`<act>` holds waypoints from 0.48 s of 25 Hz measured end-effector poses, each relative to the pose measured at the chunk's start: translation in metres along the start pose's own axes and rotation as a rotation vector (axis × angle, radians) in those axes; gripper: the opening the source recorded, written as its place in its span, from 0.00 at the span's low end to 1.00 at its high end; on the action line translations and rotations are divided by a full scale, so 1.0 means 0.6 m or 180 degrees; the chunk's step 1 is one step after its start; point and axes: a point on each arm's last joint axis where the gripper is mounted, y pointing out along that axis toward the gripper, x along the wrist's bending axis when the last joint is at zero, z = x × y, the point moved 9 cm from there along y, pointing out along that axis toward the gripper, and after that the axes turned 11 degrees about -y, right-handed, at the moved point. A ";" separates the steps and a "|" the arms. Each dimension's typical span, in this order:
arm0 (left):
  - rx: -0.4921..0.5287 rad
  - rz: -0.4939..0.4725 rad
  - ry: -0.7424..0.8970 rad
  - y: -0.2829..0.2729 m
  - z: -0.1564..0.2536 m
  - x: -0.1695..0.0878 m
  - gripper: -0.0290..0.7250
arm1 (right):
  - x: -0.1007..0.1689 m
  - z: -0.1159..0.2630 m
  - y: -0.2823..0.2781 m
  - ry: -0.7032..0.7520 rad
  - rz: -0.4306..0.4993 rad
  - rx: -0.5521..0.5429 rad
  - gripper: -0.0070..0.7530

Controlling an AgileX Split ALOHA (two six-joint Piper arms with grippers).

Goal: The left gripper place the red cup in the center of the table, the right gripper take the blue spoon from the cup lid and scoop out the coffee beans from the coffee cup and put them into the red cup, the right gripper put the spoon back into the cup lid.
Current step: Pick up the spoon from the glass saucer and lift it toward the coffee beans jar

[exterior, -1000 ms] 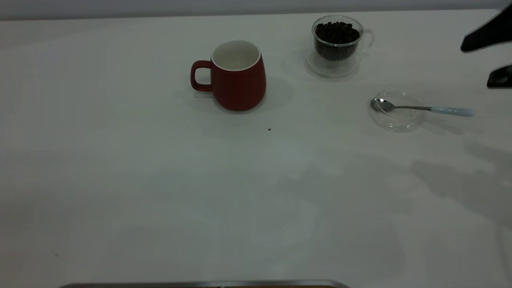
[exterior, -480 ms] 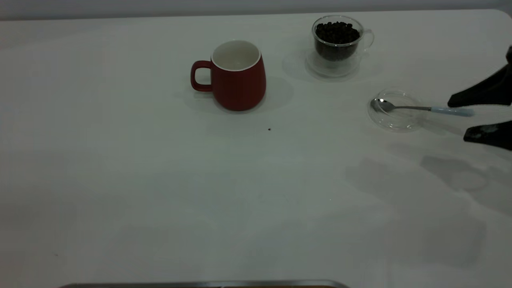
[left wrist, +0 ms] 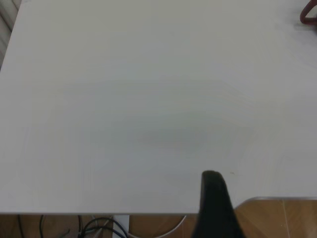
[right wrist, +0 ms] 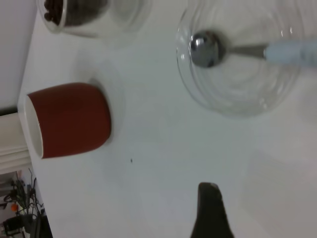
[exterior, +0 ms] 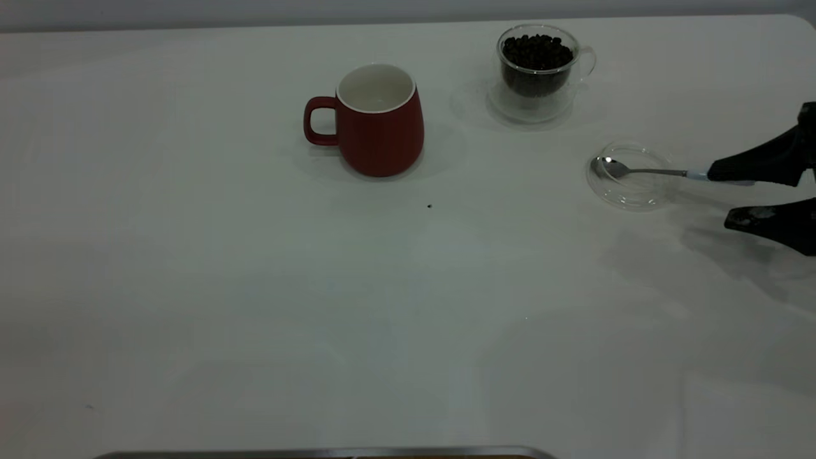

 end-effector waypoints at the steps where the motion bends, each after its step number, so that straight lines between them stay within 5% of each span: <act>1: 0.0000 0.0000 0.0000 0.000 0.000 0.000 0.80 | -0.002 -0.007 0.002 -0.0023 -0.0002 -0.0018 0.77; 12: 0.0000 0.0003 0.0003 0.000 0.000 0.000 0.80 | -0.025 -0.044 0.018 -0.0063 0.0071 -0.0081 0.77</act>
